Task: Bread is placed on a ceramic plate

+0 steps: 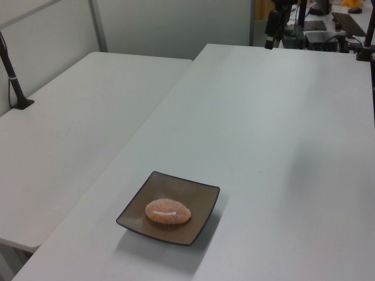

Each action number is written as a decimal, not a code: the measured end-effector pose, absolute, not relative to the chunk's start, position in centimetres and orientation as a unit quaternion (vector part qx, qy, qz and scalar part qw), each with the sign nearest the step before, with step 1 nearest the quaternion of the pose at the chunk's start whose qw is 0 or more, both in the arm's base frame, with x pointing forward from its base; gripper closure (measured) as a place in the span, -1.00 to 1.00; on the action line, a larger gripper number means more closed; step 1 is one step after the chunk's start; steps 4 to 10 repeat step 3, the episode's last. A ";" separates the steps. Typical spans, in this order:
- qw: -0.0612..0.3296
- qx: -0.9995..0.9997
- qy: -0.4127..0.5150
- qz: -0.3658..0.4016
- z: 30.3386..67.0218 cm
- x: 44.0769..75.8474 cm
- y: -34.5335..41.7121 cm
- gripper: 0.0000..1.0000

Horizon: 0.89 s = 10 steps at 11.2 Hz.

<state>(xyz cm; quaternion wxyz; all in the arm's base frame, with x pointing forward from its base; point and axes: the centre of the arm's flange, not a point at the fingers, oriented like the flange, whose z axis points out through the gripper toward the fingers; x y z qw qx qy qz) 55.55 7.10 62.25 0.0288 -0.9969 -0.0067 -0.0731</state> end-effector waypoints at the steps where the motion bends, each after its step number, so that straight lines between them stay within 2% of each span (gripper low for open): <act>1: 0.029 -0.997 -0.007 -0.073 62.3 55.5 7.1 -1.00; 10: 0.028 -0.997 -0.018 -0.073 62.3 55.5 7.1 -1.00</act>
